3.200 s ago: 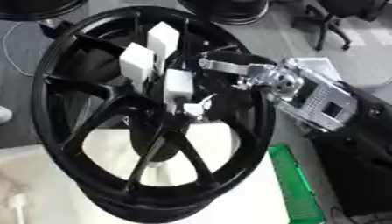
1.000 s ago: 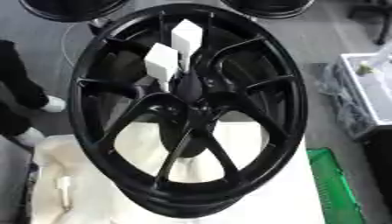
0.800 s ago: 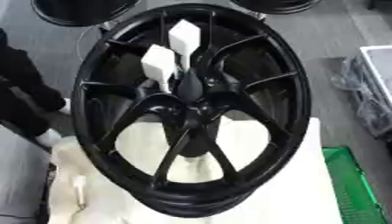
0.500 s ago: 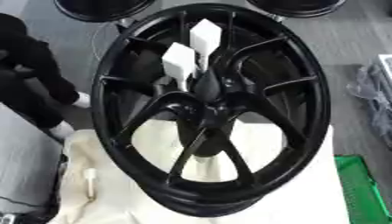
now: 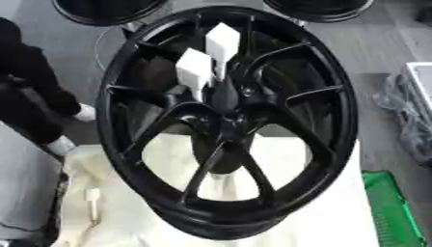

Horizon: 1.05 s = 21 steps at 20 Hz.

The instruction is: Pull the pin out of the wheel hub.

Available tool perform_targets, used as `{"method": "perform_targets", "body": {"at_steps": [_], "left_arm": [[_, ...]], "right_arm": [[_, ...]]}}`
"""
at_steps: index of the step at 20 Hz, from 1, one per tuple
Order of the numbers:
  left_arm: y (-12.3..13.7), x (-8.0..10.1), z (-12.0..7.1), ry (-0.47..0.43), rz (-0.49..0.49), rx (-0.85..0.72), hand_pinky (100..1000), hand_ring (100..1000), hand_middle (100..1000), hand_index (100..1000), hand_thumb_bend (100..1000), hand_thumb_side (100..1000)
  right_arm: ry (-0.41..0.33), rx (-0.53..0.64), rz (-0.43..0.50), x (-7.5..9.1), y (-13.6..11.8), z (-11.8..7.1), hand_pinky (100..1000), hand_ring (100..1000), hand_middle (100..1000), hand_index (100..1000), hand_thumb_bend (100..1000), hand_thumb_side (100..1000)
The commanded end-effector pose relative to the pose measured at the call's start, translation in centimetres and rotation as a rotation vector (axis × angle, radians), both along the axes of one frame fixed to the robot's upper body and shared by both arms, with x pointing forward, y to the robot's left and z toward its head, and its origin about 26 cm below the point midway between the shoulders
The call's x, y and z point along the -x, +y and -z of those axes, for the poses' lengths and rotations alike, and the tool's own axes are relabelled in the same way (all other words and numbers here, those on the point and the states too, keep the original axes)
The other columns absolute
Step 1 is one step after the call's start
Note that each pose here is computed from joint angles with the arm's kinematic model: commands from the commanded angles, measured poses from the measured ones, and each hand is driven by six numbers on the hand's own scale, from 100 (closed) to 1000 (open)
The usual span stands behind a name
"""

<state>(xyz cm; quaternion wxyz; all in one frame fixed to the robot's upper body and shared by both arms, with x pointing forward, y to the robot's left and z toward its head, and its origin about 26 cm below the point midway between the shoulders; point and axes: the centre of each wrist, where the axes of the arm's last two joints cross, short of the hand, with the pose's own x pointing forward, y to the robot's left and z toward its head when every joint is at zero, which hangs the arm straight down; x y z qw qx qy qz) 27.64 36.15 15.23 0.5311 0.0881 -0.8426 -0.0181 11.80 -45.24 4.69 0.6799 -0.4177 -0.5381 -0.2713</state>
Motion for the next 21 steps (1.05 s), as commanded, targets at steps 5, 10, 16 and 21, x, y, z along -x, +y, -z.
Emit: {"method": "perform_targets", "body": {"at_steps": [5,10,16,21], "left_arm": [[0.0,-0.1,-1.0,-0.021,0.025,-0.021,586,731,687,714,100,781],[-0.1,-0.2,-0.9,-0.018,0.030,-0.022,586,732,688,714,100,783],[-0.6,-0.5,-1.1,-0.018,0.061,-0.021,586,732,688,714,100,783],[-1.1,-0.9,-1.2,-0.012,0.097,-0.019,586,733,689,714,100,789]], "right_arm": [[0.063,0.060,0.087,-0.7,2.4,-0.8,834,1000,848,917,100,173],[0.057,0.127,0.122,-1.9,4.2,-1.6,763,949,793,908,100,106],[-0.101,0.267,0.070,-6.1,6.3,-3.3,692,885,715,866,100,648],[-0.224,0.315,-0.127,-9.3,9.0,-4.6,691,874,703,861,100,667]]}}
